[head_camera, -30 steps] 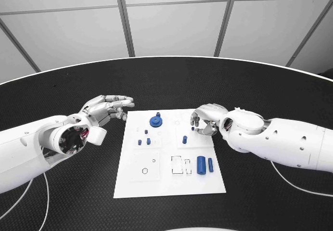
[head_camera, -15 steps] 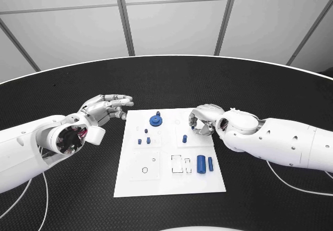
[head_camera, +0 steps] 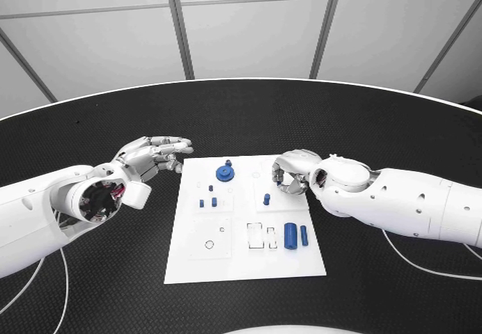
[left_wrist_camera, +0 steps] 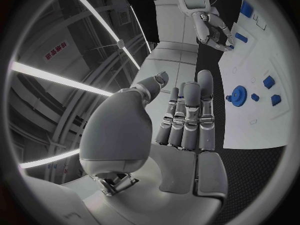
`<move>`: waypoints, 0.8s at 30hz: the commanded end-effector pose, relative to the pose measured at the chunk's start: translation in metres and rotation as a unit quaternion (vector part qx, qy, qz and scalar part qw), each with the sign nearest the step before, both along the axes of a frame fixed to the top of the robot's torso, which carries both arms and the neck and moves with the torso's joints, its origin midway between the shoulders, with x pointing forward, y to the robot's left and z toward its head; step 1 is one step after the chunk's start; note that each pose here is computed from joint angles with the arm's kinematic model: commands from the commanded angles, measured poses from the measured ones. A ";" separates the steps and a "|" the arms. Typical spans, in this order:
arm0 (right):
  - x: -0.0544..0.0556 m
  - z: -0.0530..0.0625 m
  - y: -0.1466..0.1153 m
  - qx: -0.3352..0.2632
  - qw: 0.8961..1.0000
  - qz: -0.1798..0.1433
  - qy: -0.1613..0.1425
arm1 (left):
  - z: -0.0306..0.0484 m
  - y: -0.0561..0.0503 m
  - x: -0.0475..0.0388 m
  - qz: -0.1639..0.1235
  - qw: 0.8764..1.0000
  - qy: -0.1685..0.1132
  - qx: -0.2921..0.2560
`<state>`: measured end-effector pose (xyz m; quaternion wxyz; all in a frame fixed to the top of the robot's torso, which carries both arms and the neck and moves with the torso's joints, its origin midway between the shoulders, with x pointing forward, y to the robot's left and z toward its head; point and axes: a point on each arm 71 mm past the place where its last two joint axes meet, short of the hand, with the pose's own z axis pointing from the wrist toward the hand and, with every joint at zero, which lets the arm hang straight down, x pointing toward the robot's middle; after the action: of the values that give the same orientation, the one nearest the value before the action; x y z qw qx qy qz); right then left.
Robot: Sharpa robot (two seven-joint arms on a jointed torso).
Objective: Assemble the parts on the task board
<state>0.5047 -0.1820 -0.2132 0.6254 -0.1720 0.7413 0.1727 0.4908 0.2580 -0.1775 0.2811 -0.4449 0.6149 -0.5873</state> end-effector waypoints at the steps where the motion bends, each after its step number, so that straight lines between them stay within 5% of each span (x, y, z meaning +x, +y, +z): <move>1: 0.000 -0.002 0.000 -0.003 1.000 -0.001 0.004 | -0.0001 0.000 -0.0001 -0.001 1.000 0.001 0.000; 24: 0.002 -0.006 0.001 -0.003 1.000 -0.011 0.004 | -0.0005 -0.001 -0.0010 -0.006 1.000 0.005 0.001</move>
<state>0.5066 -0.1811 -0.2198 0.6221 -0.1659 0.7475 0.1634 0.4897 0.2570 -0.1780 0.2743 -0.4439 0.6196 -0.5864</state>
